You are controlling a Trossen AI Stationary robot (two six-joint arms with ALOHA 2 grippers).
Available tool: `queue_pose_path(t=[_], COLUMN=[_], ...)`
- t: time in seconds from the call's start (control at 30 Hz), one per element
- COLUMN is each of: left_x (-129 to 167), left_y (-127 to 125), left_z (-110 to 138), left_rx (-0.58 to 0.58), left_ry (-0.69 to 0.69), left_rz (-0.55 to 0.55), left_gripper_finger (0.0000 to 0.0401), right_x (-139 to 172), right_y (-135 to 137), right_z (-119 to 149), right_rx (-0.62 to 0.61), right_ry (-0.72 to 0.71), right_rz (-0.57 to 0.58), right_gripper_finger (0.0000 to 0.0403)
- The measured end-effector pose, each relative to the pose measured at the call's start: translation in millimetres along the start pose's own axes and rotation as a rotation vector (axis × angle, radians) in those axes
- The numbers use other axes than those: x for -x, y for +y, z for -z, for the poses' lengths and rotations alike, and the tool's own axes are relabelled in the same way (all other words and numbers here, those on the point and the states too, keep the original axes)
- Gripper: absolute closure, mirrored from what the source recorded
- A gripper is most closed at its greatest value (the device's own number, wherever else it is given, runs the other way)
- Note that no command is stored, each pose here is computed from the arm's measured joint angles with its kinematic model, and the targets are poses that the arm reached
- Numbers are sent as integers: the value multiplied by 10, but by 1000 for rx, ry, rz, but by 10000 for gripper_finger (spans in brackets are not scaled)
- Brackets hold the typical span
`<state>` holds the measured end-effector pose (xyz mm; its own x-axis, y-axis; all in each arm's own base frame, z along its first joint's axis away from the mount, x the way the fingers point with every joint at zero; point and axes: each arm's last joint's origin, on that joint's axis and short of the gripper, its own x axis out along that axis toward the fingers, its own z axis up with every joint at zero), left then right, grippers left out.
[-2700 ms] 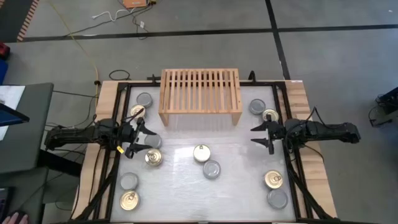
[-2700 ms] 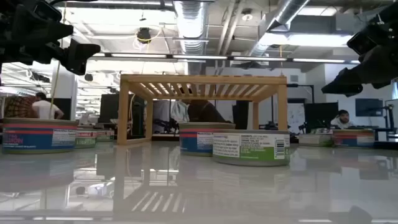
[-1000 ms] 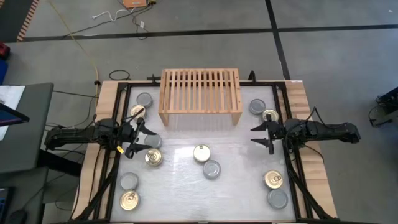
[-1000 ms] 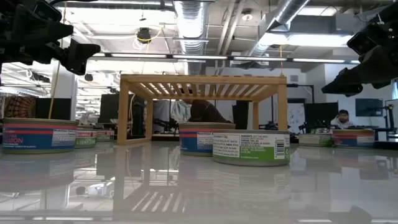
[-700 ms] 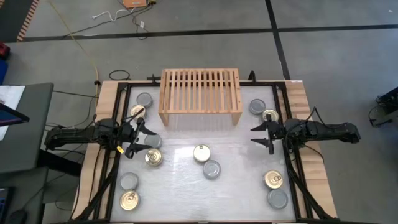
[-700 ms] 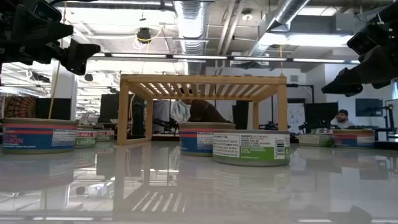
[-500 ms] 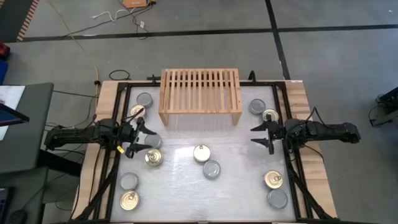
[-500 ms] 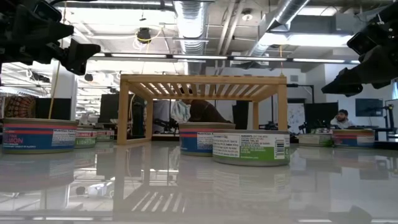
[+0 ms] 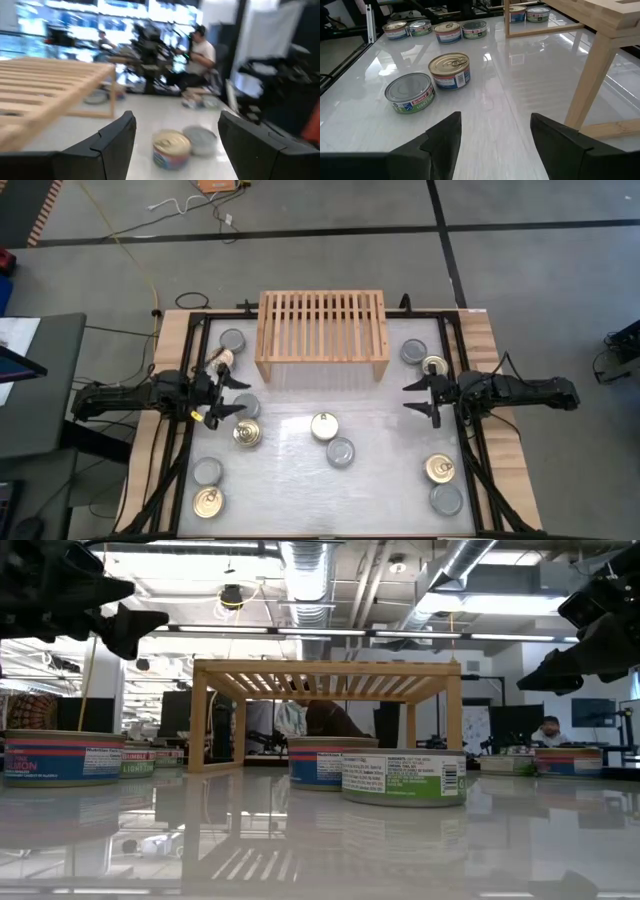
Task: Stack canned seafood by type on shelf
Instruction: Put the blue-pink tuna can on the shelf
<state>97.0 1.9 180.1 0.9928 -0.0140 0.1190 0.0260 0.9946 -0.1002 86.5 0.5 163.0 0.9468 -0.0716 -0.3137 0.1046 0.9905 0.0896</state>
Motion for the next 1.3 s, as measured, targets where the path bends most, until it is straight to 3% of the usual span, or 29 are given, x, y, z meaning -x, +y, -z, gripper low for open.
queue_pose_path(t=[0.23, 0.57, 0.93, 1.3], left_x=[10, -196, -981, -1827], left_y=[22, 25, -16, -151], left_z=[-137, -393, -589, -377], left_rx=[115, 172, 254, 279], left_ry=[-103, 30, 274, 541], left_rz=[-114, -210, -268, -405], left_gripper_finger=[130, 130, 130, 130], right_x=[0, 0, 0, 0], right_y=[0, 0, 0, 0], right_z=[0, 0, 0, 0], right_rx=[0, 0, 0, 0], right_ry=[0, 0, 0, 0], right_rz=[0, 0, 0, 0], right_gripper_finger=[137, 137, 137, 137])
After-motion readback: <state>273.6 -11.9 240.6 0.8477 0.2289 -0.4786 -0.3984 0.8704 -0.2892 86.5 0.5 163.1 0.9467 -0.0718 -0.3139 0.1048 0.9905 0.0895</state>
